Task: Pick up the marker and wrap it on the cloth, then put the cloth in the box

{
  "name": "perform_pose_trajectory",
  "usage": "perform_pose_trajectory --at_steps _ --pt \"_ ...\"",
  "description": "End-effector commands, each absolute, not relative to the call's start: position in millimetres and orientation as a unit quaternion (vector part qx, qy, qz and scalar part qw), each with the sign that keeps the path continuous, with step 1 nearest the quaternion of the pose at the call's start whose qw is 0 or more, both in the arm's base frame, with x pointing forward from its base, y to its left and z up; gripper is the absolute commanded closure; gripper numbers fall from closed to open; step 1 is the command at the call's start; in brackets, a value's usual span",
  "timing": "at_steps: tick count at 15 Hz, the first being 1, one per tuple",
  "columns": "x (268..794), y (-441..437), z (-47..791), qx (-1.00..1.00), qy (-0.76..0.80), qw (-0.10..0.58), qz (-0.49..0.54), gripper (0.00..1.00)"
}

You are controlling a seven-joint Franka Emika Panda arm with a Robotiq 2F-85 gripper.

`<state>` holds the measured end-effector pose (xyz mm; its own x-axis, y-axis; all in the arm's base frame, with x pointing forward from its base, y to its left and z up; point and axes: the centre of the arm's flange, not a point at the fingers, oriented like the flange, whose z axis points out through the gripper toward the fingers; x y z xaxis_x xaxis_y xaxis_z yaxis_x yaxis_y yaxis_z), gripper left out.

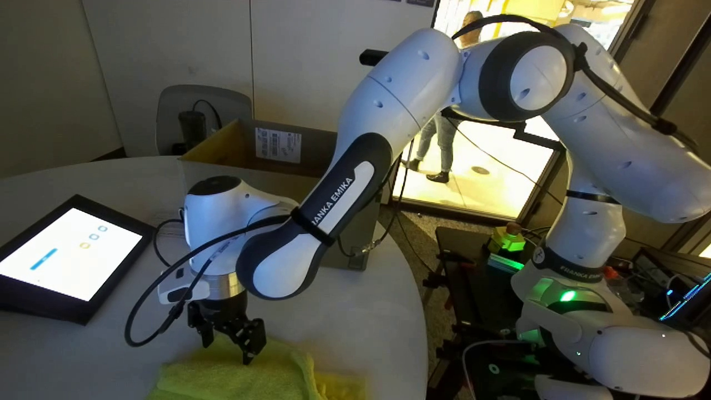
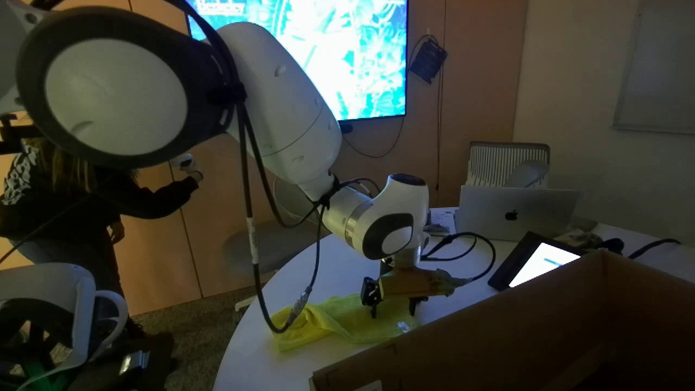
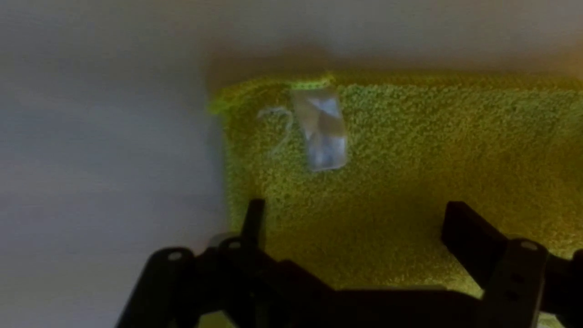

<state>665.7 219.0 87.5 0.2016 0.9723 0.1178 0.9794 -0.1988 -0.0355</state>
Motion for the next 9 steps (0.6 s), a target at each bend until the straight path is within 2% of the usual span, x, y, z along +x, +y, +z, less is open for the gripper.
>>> perform_pose_trajectory --at_steps 1,2,3,4,7,9 --pt "676.3 217.0 75.8 -0.769 -0.637 0.036 -0.044 0.20" --pt "676.8 216.0 74.2 -0.769 -0.637 0.035 -0.045 0.29" --pt "676.8 214.7 74.1 -0.768 -0.638 0.032 -0.046 0.30" --pt "677.9 214.1 75.2 -0.768 -0.638 0.030 -0.047 0.37" --pt "680.7 210.5 79.0 -0.769 -0.638 0.021 -0.045 0.64" --pt "682.3 208.1 82.1 -0.770 -0.637 0.014 -0.030 0.79"
